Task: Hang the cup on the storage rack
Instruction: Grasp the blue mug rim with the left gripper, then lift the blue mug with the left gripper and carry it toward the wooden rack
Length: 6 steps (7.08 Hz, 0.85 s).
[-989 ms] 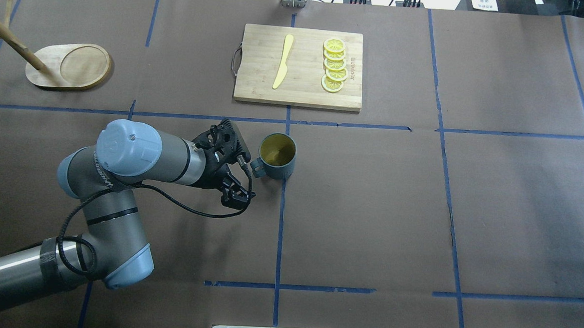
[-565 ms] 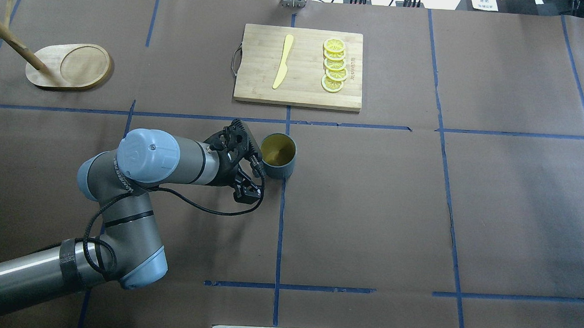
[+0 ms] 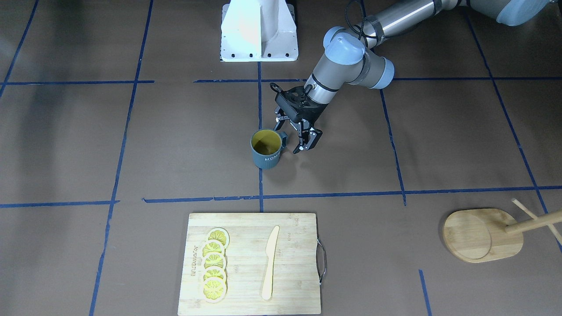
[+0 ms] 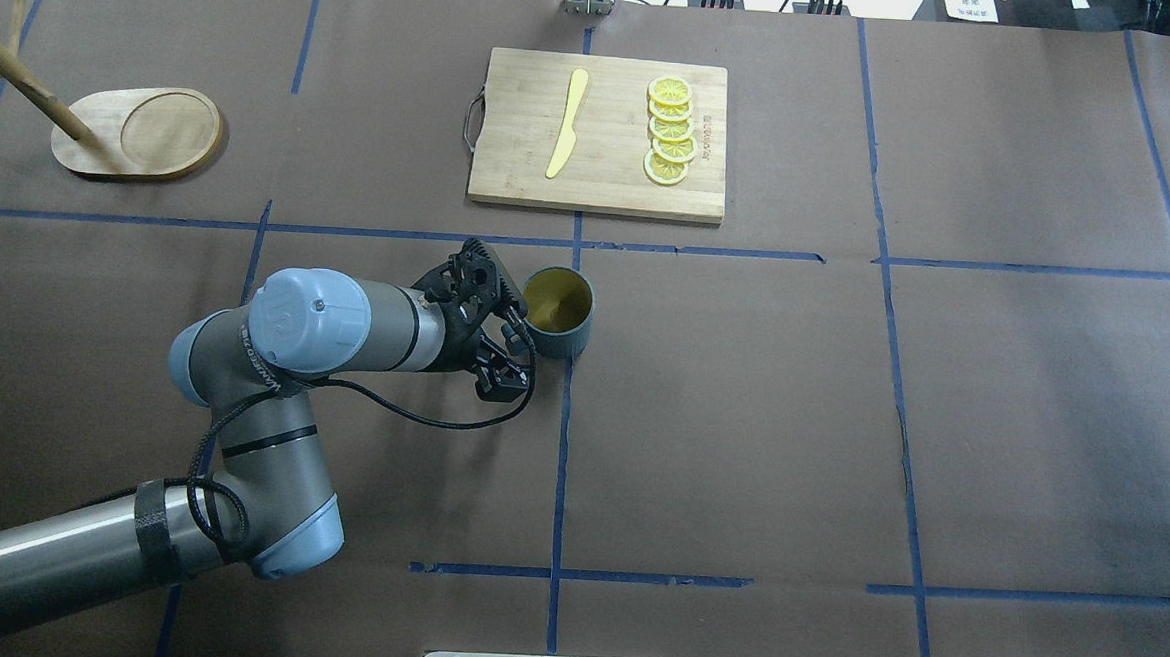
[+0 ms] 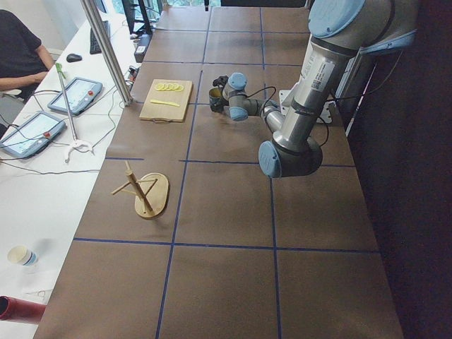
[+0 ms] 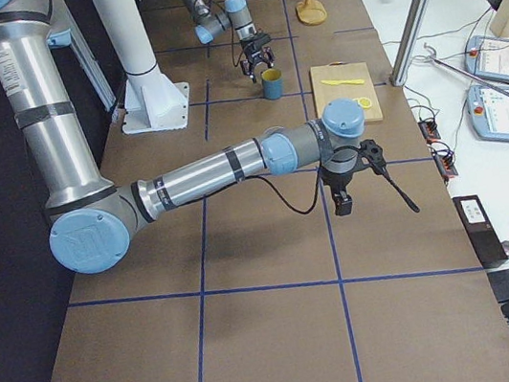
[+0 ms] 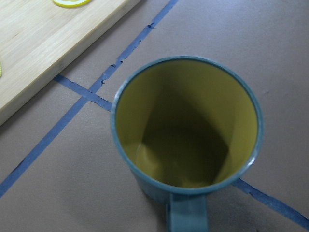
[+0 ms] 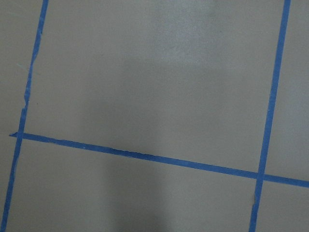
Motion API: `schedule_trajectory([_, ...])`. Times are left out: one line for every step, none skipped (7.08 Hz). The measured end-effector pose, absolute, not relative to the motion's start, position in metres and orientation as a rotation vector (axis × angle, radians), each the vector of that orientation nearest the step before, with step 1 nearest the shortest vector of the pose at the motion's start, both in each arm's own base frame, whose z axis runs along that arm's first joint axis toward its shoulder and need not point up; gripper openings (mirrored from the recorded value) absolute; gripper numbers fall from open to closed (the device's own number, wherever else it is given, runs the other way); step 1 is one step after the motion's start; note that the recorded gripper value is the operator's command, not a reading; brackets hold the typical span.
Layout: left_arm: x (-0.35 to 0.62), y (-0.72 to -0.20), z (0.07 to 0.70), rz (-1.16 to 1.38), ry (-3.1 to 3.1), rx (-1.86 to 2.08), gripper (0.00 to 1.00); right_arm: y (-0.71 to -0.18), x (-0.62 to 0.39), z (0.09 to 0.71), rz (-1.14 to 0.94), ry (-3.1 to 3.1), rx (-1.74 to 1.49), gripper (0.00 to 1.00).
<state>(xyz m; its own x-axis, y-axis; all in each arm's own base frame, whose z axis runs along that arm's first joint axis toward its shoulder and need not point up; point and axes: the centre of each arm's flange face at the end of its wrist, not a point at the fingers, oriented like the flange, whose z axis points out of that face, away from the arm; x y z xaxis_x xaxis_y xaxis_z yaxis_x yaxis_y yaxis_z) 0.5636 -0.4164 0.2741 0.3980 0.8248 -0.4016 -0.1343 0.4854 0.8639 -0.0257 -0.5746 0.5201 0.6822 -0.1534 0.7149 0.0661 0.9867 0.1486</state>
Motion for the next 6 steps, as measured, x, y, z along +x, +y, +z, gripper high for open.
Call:
schedule_trajectory([0.5666,-0.4151,0.2735,0.707,0.976,0.85,0.71,-0.5749,-0.0258,0.5195,-0.124,-0.811,0.115,1.0])
schedule_trajectory([0.5685,-0.415,0.2737,0.705,0.977,0.848,0.26,-0.5751,-0.0258,0.519,-0.124,-0.811,0.116,1.0])
schedule_trajectory([0.5696,-0.4152,0.2748,0.698,0.979,0.842,0.01,-0.5753,-0.0259,0.5185,-0.123,-0.812,0.116,1.0])
schedule_trajectory([0.5703,-0.415,0.2756,0.662,0.997,0.823,0.0,-0.5757,-0.026,0.5179,-0.123,-0.813,0.116,1.0])
schedule_trajectory([0.5697,-0.4143,0.2742,0.595,1.036,0.792,0.0,-0.576,-0.0261,0.5173,-0.123,-0.813,0.117,1.0])
schedule_trajectory([0.5669,-0.4147,0.2708,0.549,1.067,0.777,0.0,-0.576,-0.0261,0.5172,-0.123,-0.814,0.117,1.0])
